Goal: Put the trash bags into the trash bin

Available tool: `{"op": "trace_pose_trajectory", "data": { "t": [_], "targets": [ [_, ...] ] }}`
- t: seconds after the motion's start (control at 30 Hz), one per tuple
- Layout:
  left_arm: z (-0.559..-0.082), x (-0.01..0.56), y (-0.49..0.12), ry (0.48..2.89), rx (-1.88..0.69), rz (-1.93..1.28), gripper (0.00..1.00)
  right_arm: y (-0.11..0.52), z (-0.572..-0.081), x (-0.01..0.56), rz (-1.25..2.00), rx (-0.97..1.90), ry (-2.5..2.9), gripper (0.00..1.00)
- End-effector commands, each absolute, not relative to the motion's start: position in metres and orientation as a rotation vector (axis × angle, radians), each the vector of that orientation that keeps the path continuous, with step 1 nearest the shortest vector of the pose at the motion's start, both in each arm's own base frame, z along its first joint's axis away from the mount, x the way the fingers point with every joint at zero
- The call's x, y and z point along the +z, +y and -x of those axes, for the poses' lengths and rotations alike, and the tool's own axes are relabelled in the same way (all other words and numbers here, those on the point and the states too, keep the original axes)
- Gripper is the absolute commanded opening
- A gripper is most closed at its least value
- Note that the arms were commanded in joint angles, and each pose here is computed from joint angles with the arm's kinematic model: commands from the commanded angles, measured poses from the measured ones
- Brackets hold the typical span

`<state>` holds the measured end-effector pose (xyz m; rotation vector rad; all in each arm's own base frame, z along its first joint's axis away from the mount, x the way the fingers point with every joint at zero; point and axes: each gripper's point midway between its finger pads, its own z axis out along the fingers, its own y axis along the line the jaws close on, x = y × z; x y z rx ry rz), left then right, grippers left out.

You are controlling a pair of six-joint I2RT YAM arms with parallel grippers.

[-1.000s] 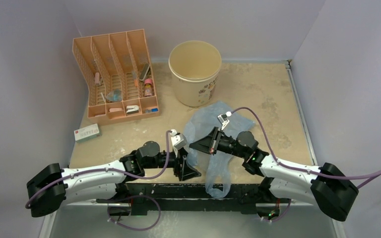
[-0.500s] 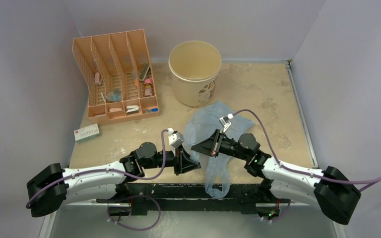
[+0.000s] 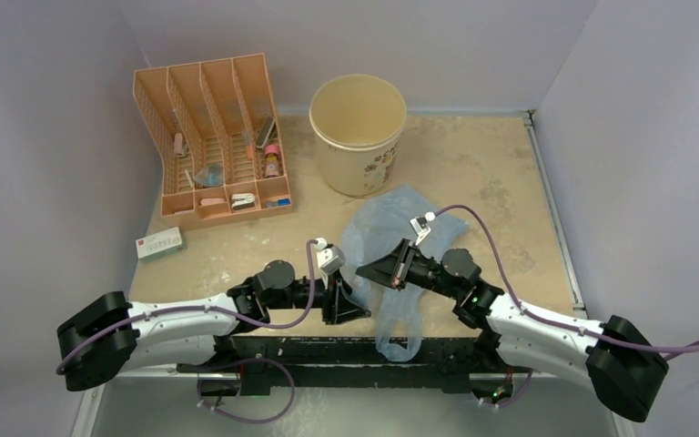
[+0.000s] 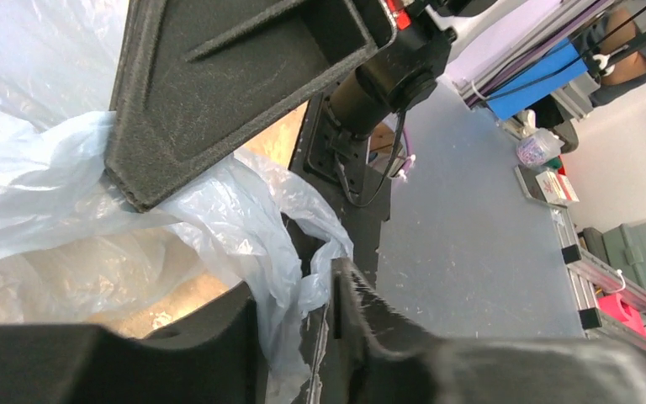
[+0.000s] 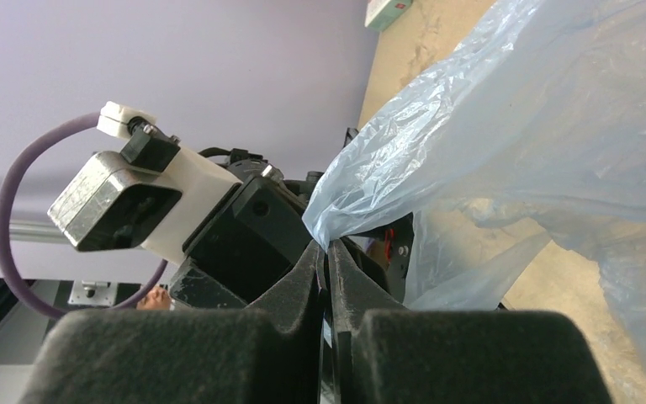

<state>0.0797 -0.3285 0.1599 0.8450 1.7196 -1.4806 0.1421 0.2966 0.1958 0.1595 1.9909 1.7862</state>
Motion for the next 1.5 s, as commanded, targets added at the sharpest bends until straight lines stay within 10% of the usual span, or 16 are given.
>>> {"op": "trace_pose_trajectory", "data": {
  "t": [0.0, 0.1, 0.27, 0.4, 0.6, 1.47],
  "targets": [
    [-0.082, 0.184, -0.339, 1.631, -1.527, -0.84, 0.22, 0.3, -0.143, 0.213, -0.143, 1.841, 1.923, 0.05],
    [-0.082, 0.185, -0.338, 1.628, -1.524, -0.837, 0.02, 0.3, -0.144, 0.212, -0.144, 1.835, 1.925, 0.05],
    [-0.089, 0.178, -0.332, 1.687, -1.461, -0.795, 0.0, 0.296, -0.151, 0.2, -0.133, 1.707, 1.981, 0.11],
    [-0.096, 0.161, -0.32, 1.776, -1.368, -0.755, 0.0, 0.276, -0.16, 0.166, -0.139, 1.407, 2.135, 0.49],
    [-0.102, 0.137, -0.303, 1.879, -1.273, -0.695, 0.0, 0.252, -0.14, 0.147, -0.106, 1.312, 2.223, 0.77],
    [-0.116, 0.122, -0.281, 1.963, -1.143, -0.559, 0.0, 0.269, -0.035, 0.064, 0.473, 0.743, 2.656, 0.66]
  ]
}}
